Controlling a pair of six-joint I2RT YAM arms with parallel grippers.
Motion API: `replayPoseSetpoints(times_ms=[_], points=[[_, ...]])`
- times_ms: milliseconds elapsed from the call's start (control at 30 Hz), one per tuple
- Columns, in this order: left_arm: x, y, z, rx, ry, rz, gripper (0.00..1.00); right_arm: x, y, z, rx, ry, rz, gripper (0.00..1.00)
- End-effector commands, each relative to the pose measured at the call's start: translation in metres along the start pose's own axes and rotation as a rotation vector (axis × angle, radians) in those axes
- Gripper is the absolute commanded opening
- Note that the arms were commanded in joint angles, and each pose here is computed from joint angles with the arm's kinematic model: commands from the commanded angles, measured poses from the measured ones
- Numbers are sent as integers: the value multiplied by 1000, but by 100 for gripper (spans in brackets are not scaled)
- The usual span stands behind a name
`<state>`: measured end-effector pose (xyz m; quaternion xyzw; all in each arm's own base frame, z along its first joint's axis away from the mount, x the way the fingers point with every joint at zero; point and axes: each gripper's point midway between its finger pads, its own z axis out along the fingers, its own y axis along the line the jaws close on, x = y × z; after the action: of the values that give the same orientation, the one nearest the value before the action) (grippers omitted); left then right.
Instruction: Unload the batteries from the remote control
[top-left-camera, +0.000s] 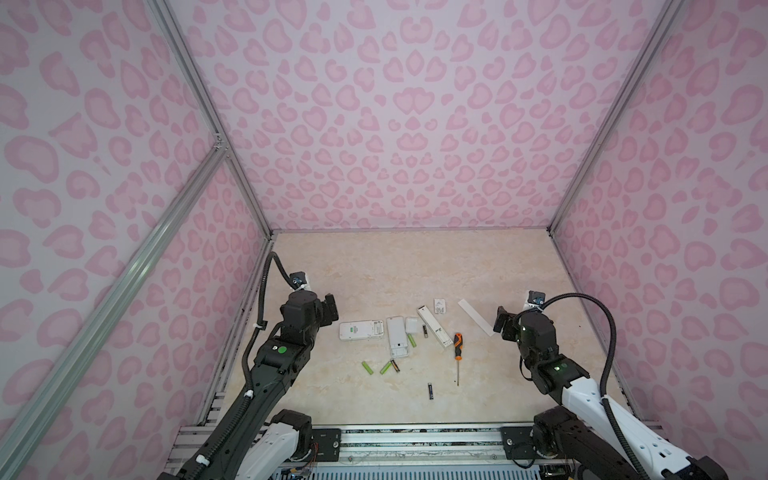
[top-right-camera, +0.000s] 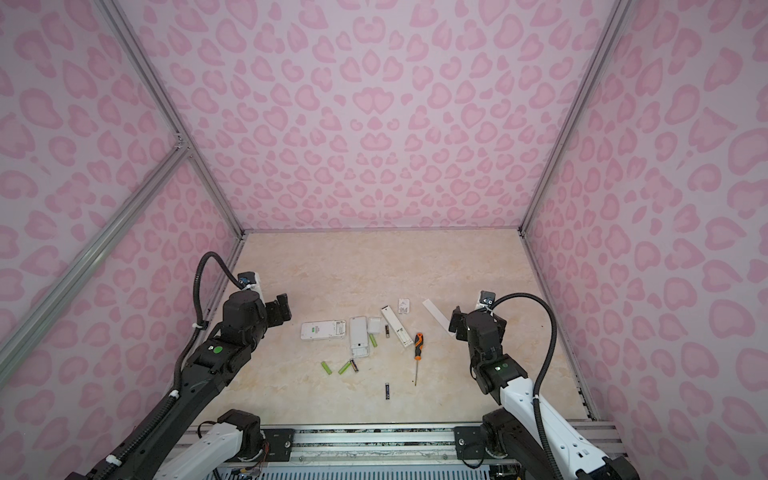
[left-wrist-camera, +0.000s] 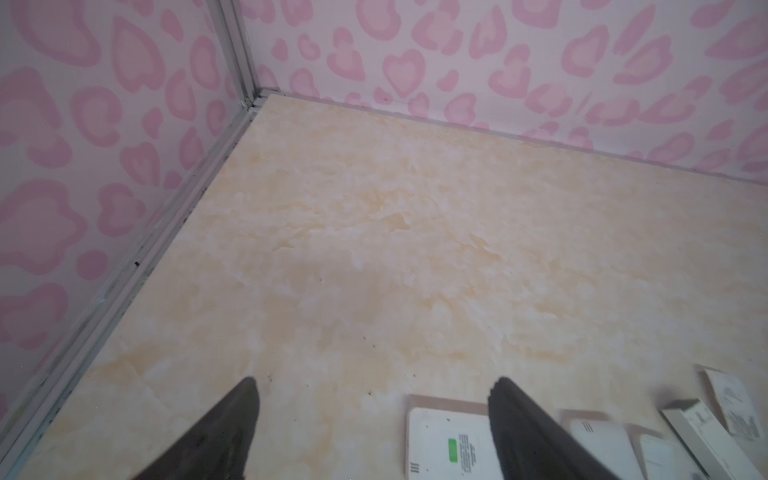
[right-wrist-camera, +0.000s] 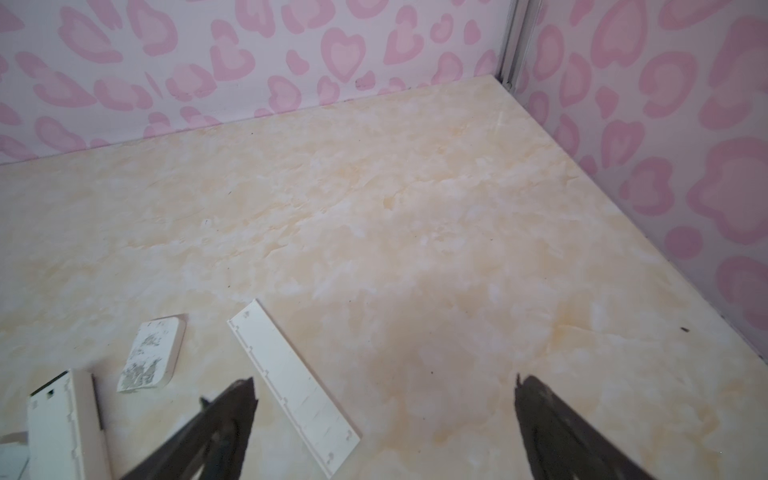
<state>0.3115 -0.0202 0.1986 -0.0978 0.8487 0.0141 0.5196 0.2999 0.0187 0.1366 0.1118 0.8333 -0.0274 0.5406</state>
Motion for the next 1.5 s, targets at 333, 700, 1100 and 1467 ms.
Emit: replayPoseSetpoints(times_ms=[333,700,1100,1467], points=[[-21,59,4,-181,-357,-39,97,-36,-26,60,129,-90,-57,98],[26,73,31,-140,-319,4,97,-20,-41,66,85,-179,16,98],[22,50,51,-9,-382,54,97,-23,-50,65,87,-304,-33,98],[32,36,90,57,-324,46,97,-14,-49,61,56,-355,-34,98]])
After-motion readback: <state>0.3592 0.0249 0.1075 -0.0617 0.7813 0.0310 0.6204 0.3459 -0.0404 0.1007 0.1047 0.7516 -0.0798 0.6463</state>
